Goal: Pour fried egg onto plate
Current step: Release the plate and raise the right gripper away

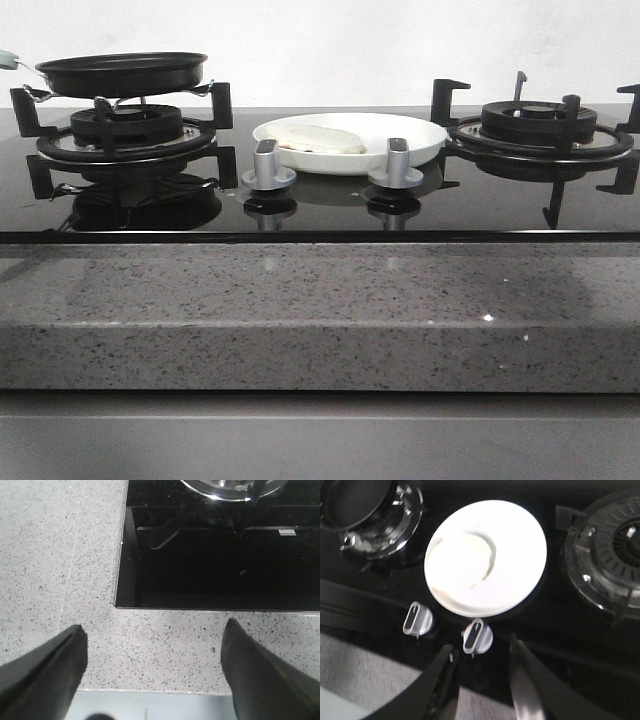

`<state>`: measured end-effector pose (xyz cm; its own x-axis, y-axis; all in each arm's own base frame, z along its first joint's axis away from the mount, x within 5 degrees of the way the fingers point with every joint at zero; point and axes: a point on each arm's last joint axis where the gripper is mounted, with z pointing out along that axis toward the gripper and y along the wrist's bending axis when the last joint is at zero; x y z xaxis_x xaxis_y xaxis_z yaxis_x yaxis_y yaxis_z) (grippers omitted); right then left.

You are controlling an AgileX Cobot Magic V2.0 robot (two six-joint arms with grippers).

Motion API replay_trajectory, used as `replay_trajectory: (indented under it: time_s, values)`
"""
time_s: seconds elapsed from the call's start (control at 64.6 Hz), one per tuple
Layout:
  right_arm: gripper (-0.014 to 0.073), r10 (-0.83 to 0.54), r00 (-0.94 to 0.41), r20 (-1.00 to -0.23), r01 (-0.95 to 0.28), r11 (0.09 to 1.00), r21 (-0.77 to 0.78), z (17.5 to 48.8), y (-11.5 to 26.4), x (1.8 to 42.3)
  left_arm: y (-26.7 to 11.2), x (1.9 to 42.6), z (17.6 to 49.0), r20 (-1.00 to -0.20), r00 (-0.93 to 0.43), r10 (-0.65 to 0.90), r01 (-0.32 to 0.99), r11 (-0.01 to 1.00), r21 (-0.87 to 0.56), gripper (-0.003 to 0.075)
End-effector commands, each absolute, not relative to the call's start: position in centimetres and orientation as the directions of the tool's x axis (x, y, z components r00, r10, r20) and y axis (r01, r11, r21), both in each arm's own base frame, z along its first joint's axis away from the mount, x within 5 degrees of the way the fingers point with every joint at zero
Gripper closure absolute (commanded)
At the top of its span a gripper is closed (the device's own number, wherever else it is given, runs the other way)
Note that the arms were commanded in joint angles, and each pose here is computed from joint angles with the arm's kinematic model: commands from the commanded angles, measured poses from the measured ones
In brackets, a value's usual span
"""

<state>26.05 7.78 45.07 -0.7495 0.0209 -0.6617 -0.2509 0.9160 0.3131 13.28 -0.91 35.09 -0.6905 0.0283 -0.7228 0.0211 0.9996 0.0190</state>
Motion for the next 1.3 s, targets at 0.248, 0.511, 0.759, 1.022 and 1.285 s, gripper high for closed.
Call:
replay_trajectory:
  time_s: [0.248, 0.511, 0.759, 1.022, 1.285]
  values:
    - [0.0310, -0.048, -0.594, -0.803, -0.344, 0.917, 0.200, 42.4, 5.6, 16.6, -1.0, 13.5, 36.3, -0.780, -0.625, 0.019, 0.023, 1.000, 0.005, 0.0176]
    - [0.0310, -0.071, -0.626, -0.777, -0.329, 0.927, 0.180, 38.2, 4.6, 12.6, -1.0, 13.5, 36.3, -0.780, -0.625, 0.019, 0.023, 1.000, 0.005, 0.0176]
    - [0.0310, -0.073, -0.631, -0.772, -0.327, 0.928, 0.179, 36.7, 4.3, 11.2, -1.0, 13.5, 36.3, -0.782, -0.624, 0.019, 0.024, 1.000, 0.005, 0.0176]
    - [0.0312, -0.065, -0.616, -0.785, -0.325, 0.929, 0.178, 36.9, 4.3, 11.3, -1.1, 13.8, 36.6, -0.809, -0.587, 0.018, 0.029, 1.000, 0.001, 0.0176]
    - [0.0522, -0.078, -0.612, -0.787, -0.320, 0.934, 0.156, 36.9, 4.1, 11.4, -1.2, 13.8, 36.6, -0.809, -0.588, 0.007, 0.032, 0.999, -0.015, 0.0255]
